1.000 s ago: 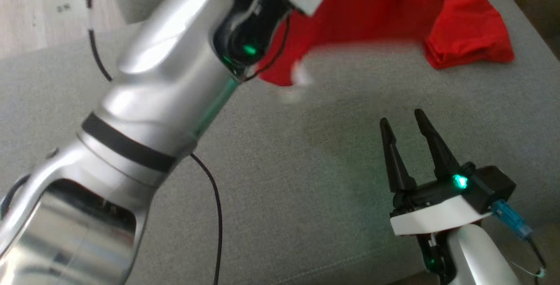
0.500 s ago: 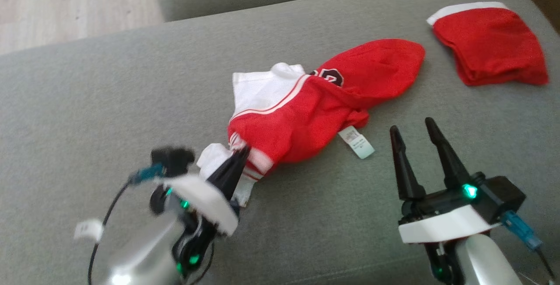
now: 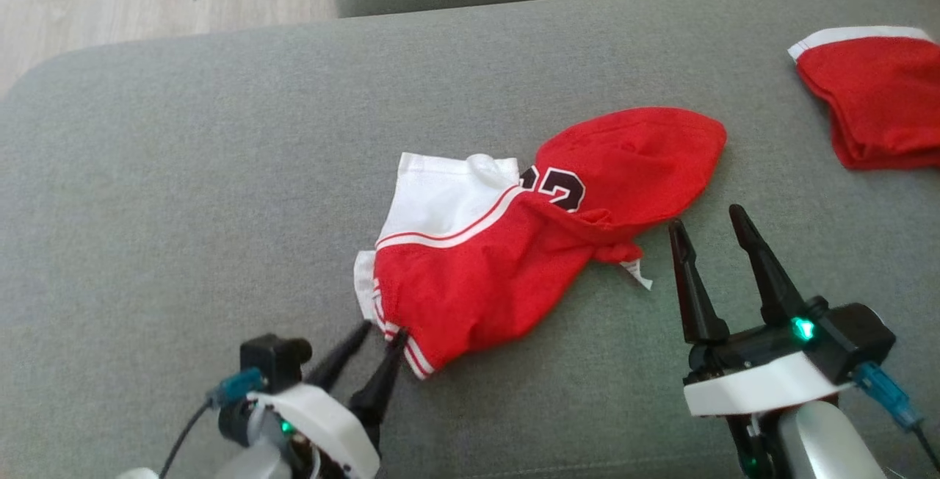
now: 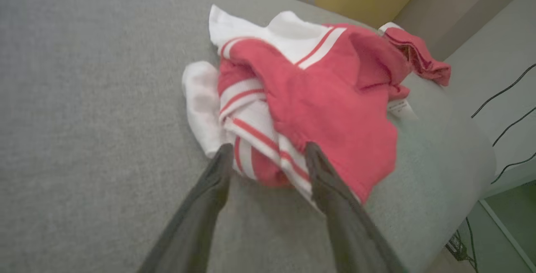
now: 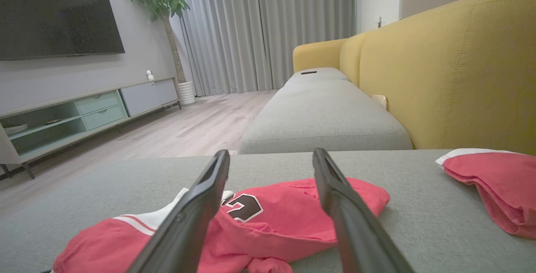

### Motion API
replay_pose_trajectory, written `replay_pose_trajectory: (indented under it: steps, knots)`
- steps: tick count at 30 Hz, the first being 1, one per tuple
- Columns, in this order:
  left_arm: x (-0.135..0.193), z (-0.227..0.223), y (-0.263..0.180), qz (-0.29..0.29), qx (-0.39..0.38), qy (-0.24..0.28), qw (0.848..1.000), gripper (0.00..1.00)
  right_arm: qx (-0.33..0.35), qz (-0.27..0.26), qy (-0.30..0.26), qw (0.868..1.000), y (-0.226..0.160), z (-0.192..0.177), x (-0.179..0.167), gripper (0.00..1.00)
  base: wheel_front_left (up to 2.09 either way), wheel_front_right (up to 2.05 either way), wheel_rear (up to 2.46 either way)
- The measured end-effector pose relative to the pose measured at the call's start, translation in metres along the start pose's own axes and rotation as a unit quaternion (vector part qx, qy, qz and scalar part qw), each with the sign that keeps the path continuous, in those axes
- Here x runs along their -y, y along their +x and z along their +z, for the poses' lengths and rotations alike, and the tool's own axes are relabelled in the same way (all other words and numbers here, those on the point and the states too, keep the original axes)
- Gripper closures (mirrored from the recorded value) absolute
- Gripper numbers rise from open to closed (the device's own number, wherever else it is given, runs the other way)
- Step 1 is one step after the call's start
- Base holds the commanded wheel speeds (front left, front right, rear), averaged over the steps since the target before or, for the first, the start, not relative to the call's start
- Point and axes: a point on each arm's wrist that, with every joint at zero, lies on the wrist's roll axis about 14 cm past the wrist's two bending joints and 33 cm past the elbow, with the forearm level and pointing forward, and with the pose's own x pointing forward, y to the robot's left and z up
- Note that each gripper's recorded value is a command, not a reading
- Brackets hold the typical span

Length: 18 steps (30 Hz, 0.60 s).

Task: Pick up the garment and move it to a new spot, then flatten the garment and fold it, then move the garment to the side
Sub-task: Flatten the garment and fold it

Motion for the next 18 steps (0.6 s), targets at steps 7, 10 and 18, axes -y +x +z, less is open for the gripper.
replay_pose_trajectory:
  steps: [7,10,18]
  knots:
    - [0.015,0.075,0.016,-0.026,0.100,0.056,0.993,0.00,-0.005,0.002,-0.001,1.000,0.001,-0.003,0.000,0.00,0.00,0.00,0.00]
    - [0.011,0.107,0.031,-0.019,0.129,0.093,0.987,0.00,-0.012,0.000,-0.001,1.000,0.001,-0.008,0.002,0.00,0.00,0.00,0.00]
    - [-0.015,0.098,0.111,0.009,0.032,0.134,0.990,0.00,-0.037,-0.003,-0.011,0.999,0.015,-0.026,0.017,0.00,0.00,0.00,0.00]
